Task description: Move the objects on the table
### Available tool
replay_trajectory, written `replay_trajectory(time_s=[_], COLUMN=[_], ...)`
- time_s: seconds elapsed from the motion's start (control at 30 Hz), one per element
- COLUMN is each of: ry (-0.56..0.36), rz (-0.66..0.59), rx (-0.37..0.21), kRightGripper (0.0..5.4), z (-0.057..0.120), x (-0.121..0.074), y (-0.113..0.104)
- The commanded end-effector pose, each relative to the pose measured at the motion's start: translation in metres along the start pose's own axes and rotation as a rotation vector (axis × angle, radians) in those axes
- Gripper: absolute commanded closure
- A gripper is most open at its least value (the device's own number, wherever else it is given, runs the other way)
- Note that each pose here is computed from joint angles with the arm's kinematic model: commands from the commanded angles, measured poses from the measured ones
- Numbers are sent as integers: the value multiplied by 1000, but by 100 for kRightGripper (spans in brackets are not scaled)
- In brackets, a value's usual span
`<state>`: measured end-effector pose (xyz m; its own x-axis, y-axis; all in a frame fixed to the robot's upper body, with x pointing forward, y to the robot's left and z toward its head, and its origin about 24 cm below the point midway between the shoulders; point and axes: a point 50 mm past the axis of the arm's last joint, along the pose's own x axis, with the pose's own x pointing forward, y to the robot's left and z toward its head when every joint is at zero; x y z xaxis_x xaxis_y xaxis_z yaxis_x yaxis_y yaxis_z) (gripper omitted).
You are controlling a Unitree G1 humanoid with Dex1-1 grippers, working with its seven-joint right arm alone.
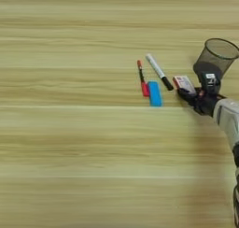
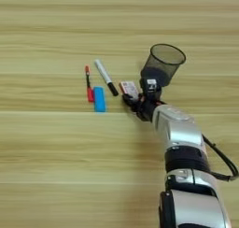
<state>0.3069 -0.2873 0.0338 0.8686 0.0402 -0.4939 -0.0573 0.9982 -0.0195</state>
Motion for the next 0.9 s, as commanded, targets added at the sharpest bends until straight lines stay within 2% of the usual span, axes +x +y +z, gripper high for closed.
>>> replay_trajectory(time_s=[0.03,0.2,0.43,0.53,0.7,0.9], ry=[-146,-212,-252,-286,-321,-298], rz=[-40,-22,3,28,115,224], rx=[-39,-50,-68,-81,-111,-118], kRightGripper=[331,331,331,331,331,331], z=[36,47,57,66,77,72], x=[-9,-18,-25,-26,-26,-17], y=[-4,6,16,25,52,86])
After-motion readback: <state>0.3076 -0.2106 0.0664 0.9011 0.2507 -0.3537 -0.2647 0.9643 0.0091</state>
